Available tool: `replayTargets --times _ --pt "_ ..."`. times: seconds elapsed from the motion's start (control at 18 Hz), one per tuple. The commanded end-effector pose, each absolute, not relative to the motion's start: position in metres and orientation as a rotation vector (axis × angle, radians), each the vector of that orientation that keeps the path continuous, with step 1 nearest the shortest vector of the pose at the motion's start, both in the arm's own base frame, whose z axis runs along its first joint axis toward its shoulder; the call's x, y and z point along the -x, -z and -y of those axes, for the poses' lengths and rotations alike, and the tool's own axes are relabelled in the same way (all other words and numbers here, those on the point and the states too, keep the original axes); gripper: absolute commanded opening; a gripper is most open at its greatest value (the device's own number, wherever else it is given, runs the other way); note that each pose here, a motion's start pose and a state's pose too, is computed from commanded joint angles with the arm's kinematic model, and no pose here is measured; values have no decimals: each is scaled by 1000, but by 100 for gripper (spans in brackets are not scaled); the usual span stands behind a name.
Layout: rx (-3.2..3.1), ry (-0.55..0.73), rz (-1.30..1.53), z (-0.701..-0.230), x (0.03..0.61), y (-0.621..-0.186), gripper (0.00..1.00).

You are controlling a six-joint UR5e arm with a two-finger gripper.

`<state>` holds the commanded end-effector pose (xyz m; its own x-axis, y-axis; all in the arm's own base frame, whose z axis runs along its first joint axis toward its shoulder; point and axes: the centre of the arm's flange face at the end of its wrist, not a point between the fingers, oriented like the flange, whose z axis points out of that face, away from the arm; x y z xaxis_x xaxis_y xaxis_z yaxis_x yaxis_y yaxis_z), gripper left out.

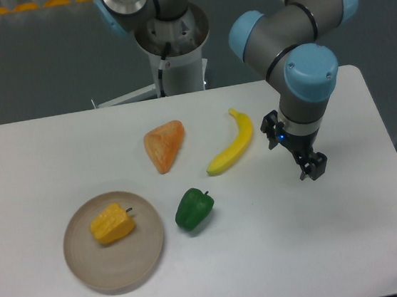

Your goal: Pick up the yellow pepper from the plate

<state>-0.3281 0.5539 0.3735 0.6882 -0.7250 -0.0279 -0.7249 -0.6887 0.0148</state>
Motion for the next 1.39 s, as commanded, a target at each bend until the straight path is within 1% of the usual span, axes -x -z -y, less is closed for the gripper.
replayTargets --times 0.44,0.67,0.78,1.0,1.39 --pt "-2891 44 1223 -557 327 -371 100" --pt "-2912 57 1188 -570 304 -378 100" --pt "-2951 65 1104 -582 277 -382 100" --pt "-2971 55 1058 -607 216 -380 100" --pt "-2972 1 1028 -641 91 -361 100"
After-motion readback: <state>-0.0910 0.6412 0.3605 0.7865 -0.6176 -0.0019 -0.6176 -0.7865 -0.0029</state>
